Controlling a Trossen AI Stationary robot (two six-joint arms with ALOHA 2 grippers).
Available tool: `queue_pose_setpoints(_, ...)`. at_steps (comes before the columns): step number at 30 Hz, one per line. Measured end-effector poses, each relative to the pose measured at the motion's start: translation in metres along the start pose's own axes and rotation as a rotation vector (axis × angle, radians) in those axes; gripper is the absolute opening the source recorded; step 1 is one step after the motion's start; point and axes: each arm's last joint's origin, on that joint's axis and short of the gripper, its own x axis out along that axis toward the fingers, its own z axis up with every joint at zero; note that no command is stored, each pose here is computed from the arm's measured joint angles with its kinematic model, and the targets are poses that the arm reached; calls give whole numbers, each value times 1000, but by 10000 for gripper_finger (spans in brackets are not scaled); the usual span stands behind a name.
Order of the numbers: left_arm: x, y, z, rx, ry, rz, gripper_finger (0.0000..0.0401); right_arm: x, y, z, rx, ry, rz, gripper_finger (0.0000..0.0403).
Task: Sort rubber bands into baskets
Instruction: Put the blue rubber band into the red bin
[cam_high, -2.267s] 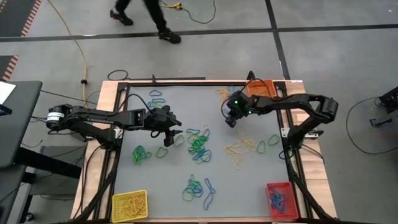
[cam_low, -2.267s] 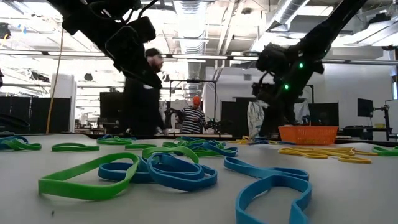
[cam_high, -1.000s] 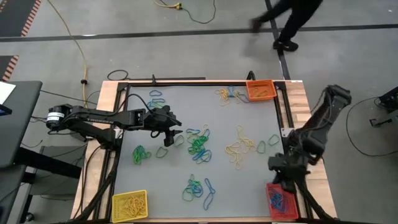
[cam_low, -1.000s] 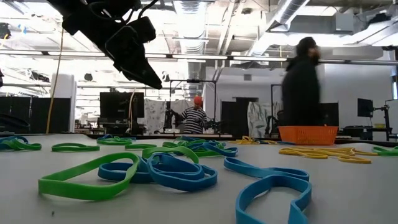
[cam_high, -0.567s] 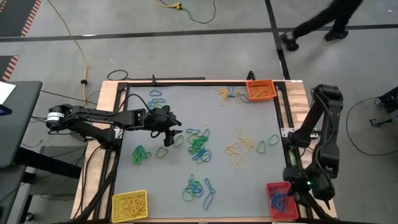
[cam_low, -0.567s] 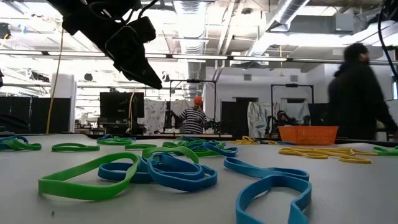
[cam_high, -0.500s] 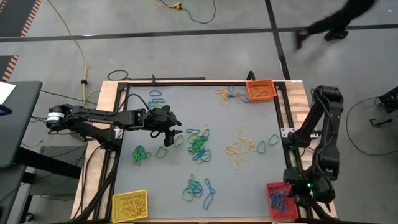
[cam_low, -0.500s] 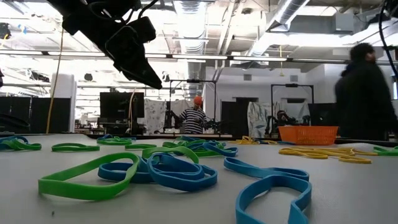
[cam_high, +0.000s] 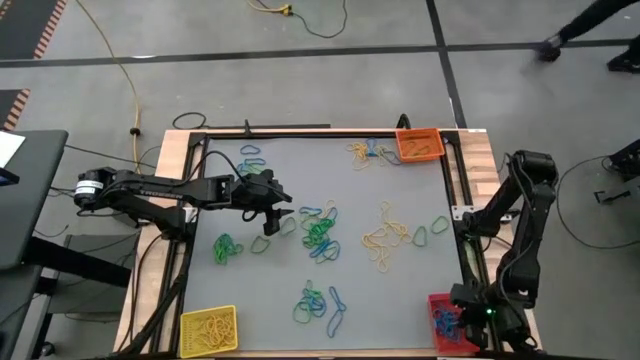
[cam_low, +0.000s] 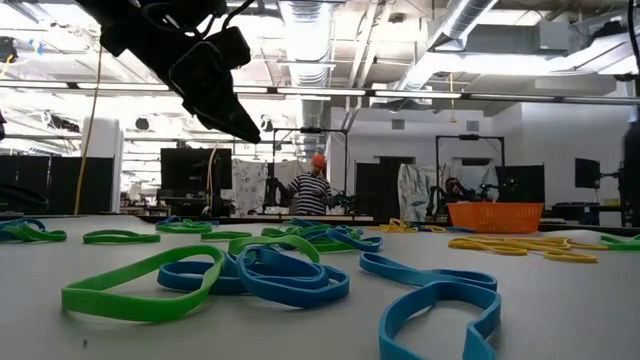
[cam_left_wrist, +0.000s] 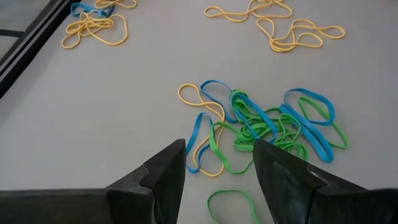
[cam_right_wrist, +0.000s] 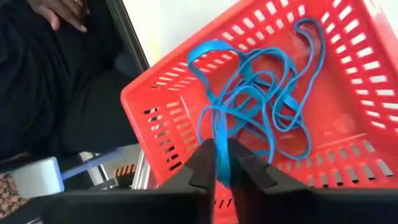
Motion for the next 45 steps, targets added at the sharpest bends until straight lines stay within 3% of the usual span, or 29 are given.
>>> queue_pose_setpoints(7, 0, 0, 0, 0, 0, 0, 178, -5, 0, 3, -39, -90, 40, 189)
queue_pose_setpoints(11, 0, 0, 0, 0, 0, 0, 178, -9, -1, 2, -63, -140, 54, 221)
queue_pose_setpoints(19, 0, 0, 0, 0, 1, 0, 178, -14, -3, 2, -151, -232, 60, 223)
queue_pose_setpoints(25, 0, 0, 0, 0, 0, 0, 178, -15, -1, 16, -256, -415, 41, 223)
queue_pose_setpoints(38, 0, 0, 0, 0, 0, 0, 178, 0, 18, 86, -519, -594, -88, 220)
queue_pose_setpoints(45, 0, 0, 0, 0, 0, 0, 178, 20, 25, 125, -616, -570, -95, 210)
